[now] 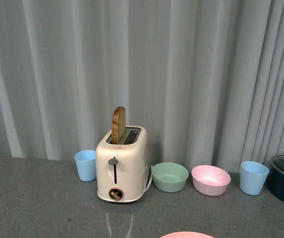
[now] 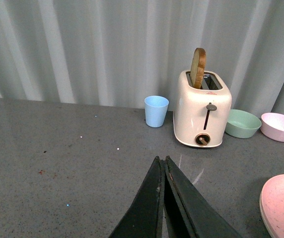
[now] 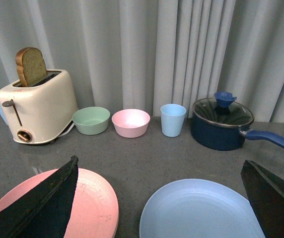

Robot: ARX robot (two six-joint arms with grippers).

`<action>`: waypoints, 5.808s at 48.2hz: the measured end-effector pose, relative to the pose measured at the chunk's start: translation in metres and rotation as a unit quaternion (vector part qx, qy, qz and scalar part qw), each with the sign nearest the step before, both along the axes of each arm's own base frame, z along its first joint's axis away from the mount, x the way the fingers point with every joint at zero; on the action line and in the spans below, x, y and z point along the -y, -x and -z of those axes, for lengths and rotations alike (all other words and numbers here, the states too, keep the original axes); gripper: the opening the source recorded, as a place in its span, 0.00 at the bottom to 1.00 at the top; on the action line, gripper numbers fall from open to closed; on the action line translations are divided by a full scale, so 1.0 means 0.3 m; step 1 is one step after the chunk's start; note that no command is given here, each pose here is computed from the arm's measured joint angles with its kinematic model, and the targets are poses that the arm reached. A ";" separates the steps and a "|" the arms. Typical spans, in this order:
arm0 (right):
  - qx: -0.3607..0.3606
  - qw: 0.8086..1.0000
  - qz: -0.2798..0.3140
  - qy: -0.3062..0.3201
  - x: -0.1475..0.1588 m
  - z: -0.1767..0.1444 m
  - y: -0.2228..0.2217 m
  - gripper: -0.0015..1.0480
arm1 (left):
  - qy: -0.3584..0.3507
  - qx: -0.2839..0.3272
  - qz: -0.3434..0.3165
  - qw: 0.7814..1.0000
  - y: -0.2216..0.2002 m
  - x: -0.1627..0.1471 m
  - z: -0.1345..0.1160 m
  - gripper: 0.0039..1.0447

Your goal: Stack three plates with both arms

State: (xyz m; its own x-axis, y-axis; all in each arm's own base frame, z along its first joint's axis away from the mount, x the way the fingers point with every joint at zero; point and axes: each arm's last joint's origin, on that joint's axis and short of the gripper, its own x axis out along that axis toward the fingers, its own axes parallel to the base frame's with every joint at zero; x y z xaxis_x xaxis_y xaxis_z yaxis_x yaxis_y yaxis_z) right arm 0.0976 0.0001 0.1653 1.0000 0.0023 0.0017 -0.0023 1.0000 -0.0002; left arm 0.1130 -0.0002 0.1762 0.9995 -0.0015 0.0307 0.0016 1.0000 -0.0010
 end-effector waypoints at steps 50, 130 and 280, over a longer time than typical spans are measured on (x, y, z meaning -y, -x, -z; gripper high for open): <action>0.000 1.000 0.000 0.000 0.000 0.000 0.000 0.93 | 0.000 -0.003 0.000 1.000 0.056 0.000 0.012 0.68; -0.483 0.861 0.115 -0.109 0.583 0.412 -0.572 0.93 | 0.000 -0.003 0.000 1.000 0.056 0.000 0.012 0.94; -0.409 0.895 -0.103 -0.143 -0.057 0.318 -0.649 0.03 | 0.000 -0.003 0.000 1.000 0.056 0.000 0.012 0.94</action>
